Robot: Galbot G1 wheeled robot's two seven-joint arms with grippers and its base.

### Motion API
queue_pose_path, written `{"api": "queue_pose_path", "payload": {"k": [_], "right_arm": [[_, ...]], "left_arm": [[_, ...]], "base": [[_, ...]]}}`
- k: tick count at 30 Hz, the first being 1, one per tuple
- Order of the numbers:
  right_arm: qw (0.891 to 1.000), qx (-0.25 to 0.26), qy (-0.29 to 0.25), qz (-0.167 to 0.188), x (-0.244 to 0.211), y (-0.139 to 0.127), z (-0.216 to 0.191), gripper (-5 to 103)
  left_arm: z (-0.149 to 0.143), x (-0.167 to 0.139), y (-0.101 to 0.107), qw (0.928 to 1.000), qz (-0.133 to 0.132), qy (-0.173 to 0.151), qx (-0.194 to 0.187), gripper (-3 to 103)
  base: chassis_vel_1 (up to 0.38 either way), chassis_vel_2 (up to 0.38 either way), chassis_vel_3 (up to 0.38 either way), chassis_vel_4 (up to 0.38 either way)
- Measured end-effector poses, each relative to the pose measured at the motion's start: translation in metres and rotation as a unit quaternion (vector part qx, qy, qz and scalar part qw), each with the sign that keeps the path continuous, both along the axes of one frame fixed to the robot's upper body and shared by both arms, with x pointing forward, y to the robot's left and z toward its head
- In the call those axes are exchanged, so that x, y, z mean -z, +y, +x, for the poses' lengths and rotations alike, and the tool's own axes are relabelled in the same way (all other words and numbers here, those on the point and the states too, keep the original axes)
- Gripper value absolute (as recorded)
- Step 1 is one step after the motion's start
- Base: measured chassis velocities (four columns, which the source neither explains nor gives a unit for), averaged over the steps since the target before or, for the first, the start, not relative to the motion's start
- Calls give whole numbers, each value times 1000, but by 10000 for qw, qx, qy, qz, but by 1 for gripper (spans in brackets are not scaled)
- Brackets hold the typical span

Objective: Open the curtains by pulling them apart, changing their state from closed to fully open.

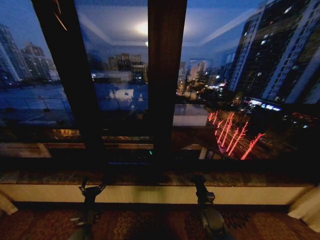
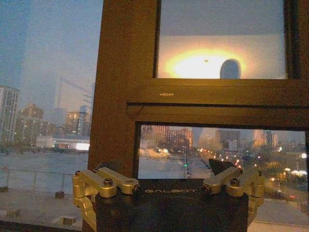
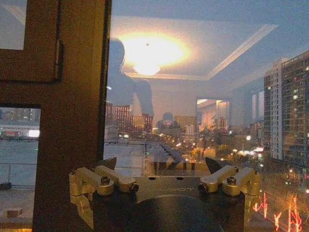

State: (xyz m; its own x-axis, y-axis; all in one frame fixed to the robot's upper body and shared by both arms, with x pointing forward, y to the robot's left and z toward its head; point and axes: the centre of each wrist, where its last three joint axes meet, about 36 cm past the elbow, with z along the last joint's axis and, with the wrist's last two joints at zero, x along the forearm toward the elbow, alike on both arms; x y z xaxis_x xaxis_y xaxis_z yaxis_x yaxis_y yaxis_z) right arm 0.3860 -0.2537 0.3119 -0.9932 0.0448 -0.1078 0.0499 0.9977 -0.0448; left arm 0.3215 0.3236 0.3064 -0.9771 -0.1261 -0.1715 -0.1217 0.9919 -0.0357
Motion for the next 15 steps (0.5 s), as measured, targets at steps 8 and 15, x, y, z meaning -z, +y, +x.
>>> {"api": "queue_pose_path", "payload": {"k": [8, 15], "right_arm": [[10000, 1, 0, -1, 0, 0, 0, 100], [10000, 1, 0, -1, 0, 0, 0, 100]], "left_arm": [[0, 0, 0, 10000, -2, 1, 2, 100], [0, 0, 0, 10000, -2, 1, 4, 100]], "base": [[24, -127, -32, 117], [125, -217, -126, 234]]}}
